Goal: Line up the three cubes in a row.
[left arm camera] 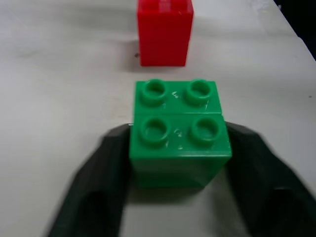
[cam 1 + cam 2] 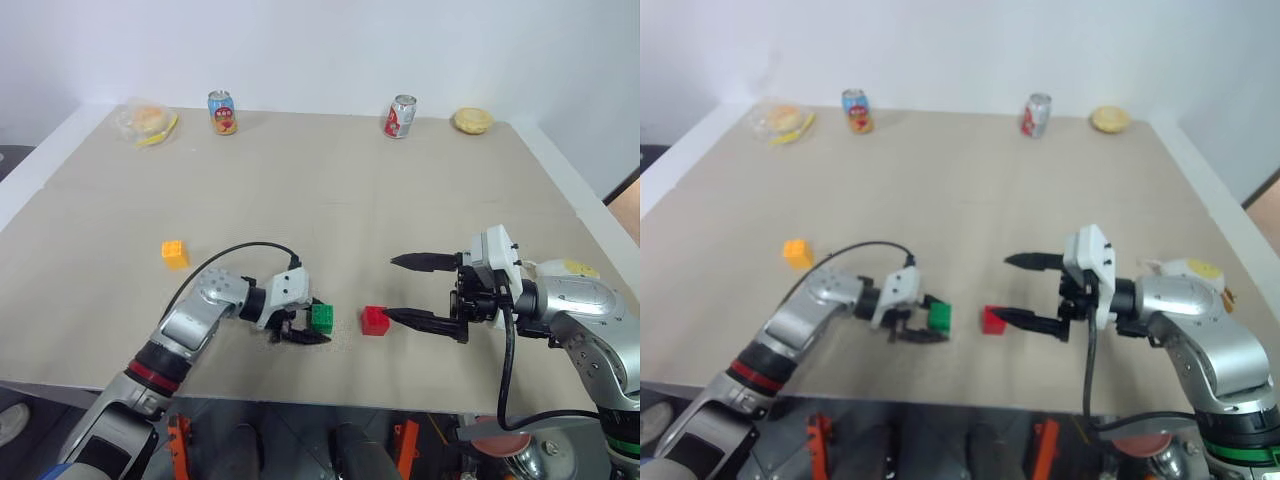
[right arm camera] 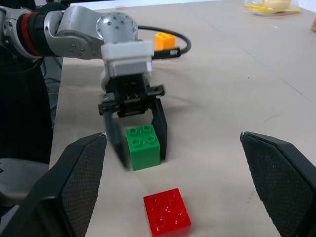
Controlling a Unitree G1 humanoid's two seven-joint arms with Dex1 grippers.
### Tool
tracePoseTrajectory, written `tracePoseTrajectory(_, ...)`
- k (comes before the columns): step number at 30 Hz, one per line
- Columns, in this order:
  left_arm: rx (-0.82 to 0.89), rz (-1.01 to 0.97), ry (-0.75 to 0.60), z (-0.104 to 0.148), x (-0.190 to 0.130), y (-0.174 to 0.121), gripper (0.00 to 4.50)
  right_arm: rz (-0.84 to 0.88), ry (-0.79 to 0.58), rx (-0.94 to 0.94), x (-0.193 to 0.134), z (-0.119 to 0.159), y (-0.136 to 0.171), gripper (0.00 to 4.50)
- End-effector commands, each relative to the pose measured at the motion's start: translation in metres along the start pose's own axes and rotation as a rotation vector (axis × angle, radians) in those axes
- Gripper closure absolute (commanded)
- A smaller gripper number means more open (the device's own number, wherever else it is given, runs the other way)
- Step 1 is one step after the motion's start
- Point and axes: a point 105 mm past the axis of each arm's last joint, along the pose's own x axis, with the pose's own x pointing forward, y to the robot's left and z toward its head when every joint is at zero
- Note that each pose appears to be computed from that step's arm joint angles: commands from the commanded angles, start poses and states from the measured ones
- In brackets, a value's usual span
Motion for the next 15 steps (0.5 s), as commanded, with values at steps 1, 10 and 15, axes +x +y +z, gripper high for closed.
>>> tracePoseTrajectory(1, 0.039, -0.005, -0.039, 0.013, -0.002, 0.001, 0.13, 0.007, -0.008, -0.043, -0.002, 0.009, 0.002, 0.00)
tracePoseTrajectory(10, -0.025, 0.244, -0.244, 0.055, -0.053, 0.018, 0.05, 0.061, -0.113, -0.045, 0.003, 0.032, 0.001, 0.00)
tracePoseTrajectory(15, -0.122, 0.798, -0.372, 0.061, -0.115, 0.044, 0.05, 0.087, -0.199, -0.064, 0.019, 0.049, -0.005, 0.00)
